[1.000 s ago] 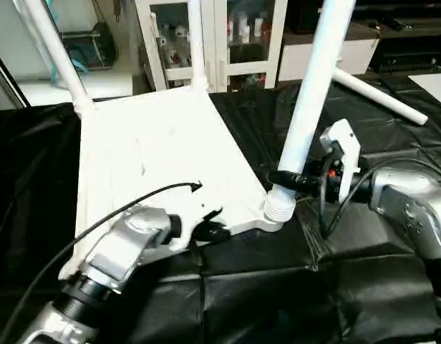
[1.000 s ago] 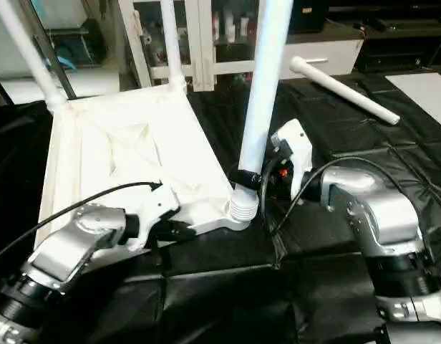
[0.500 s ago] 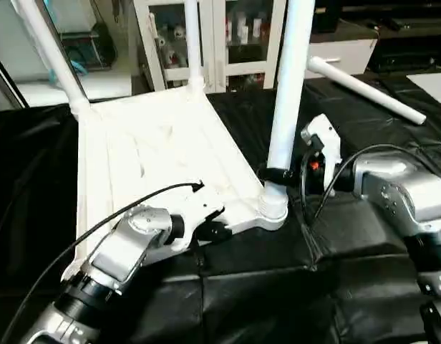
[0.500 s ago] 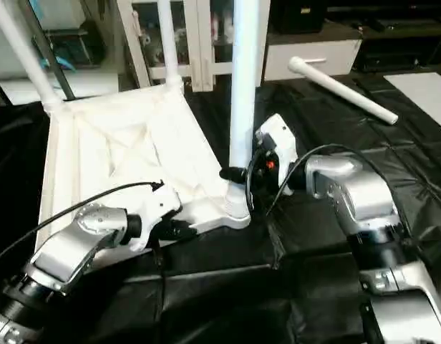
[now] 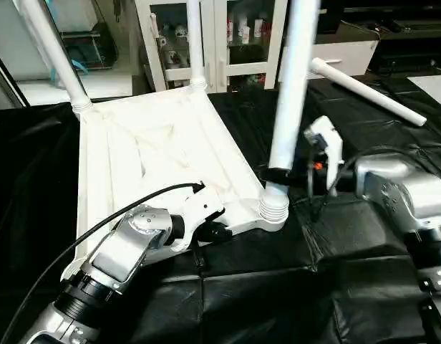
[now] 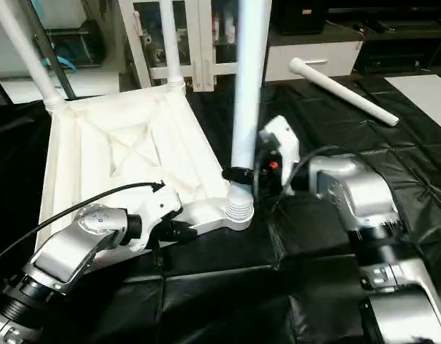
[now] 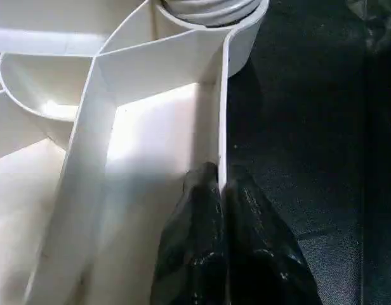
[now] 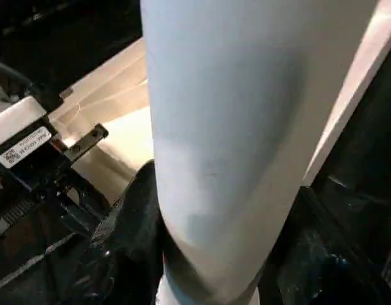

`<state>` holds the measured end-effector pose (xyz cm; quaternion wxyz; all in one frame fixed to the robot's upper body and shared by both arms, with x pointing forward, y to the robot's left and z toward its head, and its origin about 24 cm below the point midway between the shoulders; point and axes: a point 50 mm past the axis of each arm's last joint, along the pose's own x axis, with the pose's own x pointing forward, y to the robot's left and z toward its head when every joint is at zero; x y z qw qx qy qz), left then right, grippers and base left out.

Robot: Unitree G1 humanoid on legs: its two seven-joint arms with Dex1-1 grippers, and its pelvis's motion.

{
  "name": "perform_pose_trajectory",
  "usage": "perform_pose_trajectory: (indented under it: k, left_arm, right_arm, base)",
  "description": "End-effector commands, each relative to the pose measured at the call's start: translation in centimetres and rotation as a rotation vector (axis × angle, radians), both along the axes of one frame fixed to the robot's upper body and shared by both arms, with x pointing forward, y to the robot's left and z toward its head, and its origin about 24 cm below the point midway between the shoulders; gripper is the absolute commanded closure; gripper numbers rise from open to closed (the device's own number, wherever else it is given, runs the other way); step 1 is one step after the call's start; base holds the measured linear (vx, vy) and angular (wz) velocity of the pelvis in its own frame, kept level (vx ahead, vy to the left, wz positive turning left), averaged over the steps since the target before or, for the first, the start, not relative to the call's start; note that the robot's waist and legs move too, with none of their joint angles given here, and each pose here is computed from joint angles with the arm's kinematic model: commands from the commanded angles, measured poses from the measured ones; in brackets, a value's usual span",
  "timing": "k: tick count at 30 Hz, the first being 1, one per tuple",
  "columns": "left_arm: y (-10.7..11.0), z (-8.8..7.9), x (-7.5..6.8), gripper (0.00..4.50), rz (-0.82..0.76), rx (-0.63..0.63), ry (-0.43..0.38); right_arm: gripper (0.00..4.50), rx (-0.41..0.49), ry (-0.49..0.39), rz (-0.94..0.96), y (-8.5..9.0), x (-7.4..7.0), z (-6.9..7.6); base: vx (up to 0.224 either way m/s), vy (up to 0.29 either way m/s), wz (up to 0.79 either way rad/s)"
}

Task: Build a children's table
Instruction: Insert table leg to table base

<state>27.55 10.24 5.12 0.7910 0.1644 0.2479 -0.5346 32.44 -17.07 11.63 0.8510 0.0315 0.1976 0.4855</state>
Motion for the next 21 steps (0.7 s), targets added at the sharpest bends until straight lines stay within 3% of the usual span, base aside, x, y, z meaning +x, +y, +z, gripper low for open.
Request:
perform_pose_trajectory:
  k: [1, 11, 16, 21]
  left_arm:
    - [0.1, 0.6, 0.3, 4.50, 0.017, -0.023, -0.033]
    - [0.0, 0.6, 0.2, 4.50, 0.017, -0.022, -0.034]
    - [-0.1, 0.7, 0.3, 4.50, 0.020, -0.025, -0.037]
    - [-0.2, 0.7, 0.4, 4.50, 0.016, -0.022, -0.036]
  right_arm:
    - [2.68, -0.009, 0.057, -0.040, -0.4, -0.5, -1.7]
    - [2.68, 0.016, 0.037, -0.135, -1.6, -2.4, -3.0]
    - [2.68, 0.005, 0.043, -0.128, -1.2, -3.6, -3.7]
    - [2.68, -0.068, 0.056, -0.073, -0.5, -4.5, -4.2]
  base:
    - [0.000, 0.000, 0.00]
    - [0.000, 0.000, 0.00]
    - [0.000, 0.000, 0.00]
    - [0.000, 0.000, 0.00]
